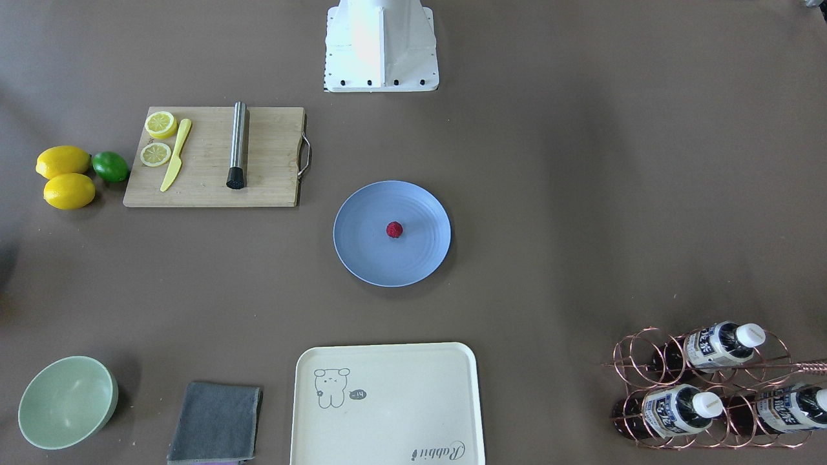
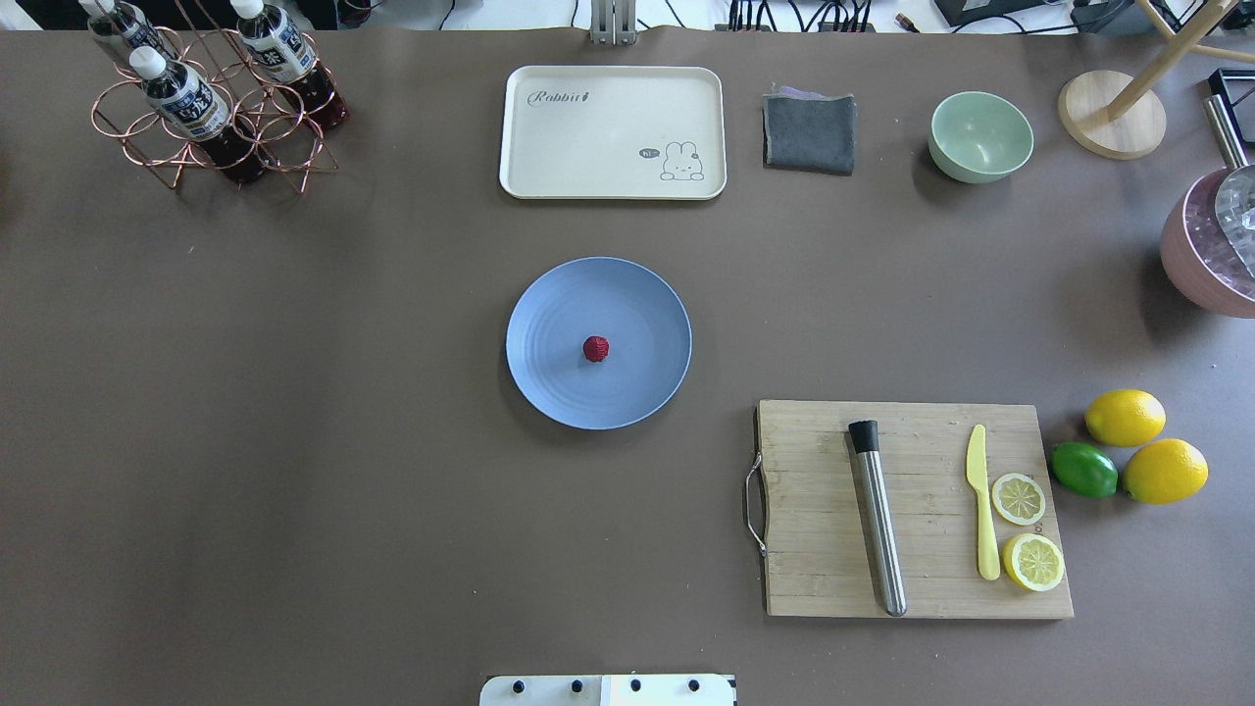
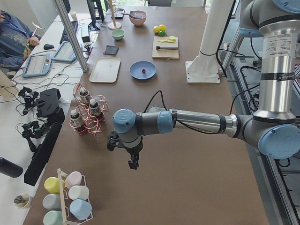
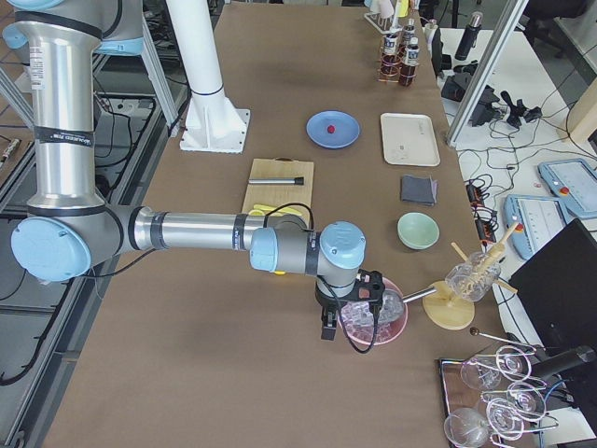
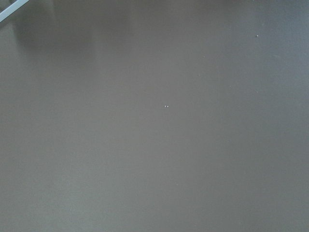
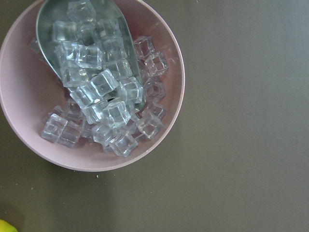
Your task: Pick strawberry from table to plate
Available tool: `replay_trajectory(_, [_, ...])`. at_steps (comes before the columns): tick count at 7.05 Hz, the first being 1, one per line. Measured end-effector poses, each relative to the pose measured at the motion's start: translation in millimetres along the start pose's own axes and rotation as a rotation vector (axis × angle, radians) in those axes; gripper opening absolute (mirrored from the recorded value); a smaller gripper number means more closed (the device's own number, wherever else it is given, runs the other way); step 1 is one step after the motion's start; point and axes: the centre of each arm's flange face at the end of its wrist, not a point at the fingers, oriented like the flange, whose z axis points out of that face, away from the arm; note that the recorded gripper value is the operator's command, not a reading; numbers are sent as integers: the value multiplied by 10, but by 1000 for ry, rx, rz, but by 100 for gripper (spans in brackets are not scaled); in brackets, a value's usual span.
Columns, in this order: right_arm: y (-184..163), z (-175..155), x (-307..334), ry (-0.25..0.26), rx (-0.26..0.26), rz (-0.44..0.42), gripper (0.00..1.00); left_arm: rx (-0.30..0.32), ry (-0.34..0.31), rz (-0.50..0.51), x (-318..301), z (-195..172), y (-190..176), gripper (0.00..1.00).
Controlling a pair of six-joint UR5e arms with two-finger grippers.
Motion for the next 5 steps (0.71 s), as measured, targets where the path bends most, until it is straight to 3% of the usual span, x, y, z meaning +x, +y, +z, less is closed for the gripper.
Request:
replay_trajectory(1, [29,-16,-30,-25,-11,16,100,5,0,-4,-16,-22,9,98])
replay_trajectory(5, [103,-41,-52,-26,-14,19,100,11,-1,-3,-20,-48,9,98])
